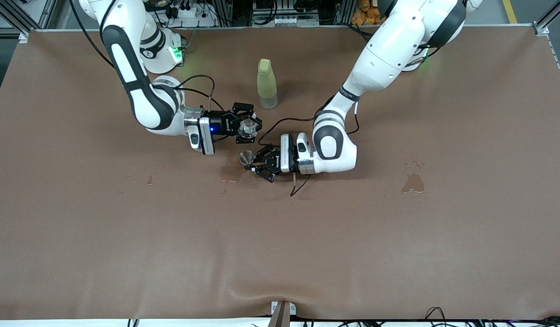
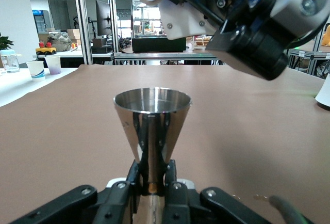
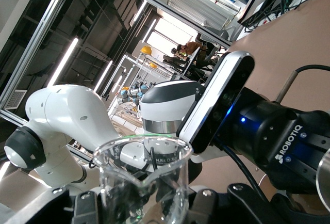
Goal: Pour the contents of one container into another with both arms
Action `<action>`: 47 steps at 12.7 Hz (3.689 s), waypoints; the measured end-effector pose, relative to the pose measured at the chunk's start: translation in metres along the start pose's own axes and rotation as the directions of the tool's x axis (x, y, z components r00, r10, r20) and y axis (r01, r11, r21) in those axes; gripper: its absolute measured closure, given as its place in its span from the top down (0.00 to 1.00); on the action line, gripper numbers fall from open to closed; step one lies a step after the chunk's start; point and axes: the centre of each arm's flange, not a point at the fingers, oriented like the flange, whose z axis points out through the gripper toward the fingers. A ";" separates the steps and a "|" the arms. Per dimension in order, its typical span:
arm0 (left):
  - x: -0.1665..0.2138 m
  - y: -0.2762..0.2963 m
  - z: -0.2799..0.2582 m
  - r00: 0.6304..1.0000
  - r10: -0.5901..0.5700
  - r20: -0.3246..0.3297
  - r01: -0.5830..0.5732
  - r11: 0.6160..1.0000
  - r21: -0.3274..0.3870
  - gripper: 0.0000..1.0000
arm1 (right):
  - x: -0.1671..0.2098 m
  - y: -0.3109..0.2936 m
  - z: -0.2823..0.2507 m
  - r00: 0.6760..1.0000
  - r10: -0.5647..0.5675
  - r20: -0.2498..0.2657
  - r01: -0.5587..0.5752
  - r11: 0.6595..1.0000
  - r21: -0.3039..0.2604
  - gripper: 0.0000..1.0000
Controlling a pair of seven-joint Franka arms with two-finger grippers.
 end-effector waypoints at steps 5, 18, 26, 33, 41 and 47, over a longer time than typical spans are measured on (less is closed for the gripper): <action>-0.003 0.000 -0.001 1.000 0.008 -0.013 -0.008 1.000 0.026 0.21 | 0.000 0.000 0.000 0.994 0.105 -0.001 -0.105 0.994 -0.002 0.15; -0.013 0.012 0.001 0.999 0.043 -0.023 -0.042 0.998 0.055 0.21 | 0.006 -0.005 -0.002 0.918 0.397 -0.013 -0.397 0.918 -0.014 0.15; -0.019 0.018 0.001 0.999 0.029 -0.016 -0.029 0.998 0.049 0.21 | 0.007 -0.006 -0.002 0.862 0.507 -0.018 -0.507 0.862 -0.015 0.15; -0.023 0.022 0.001 1.000 0.014 -0.017 -0.013 0.999 0.052 0.21 | 0.008 -0.006 -0.002 0.796 0.605 -0.020 -0.605 0.796 -0.013 0.15; -0.025 0.024 0.001 1.000 0.007 -0.015 -0.006 0.999 0.051 0.21 | 0.012 -0.006 -0.003 0.705 0.708 -0.029 -0.709 0.706 -0.007 0.15; -0.026 0.025 0.001 1.000 0.005 -0.013 -0.005 0.999 0.050 0.21 | 0.018 -0.007 -0.002 0.631 0.775 -0.031 -0.775 0.632 0.001 0.15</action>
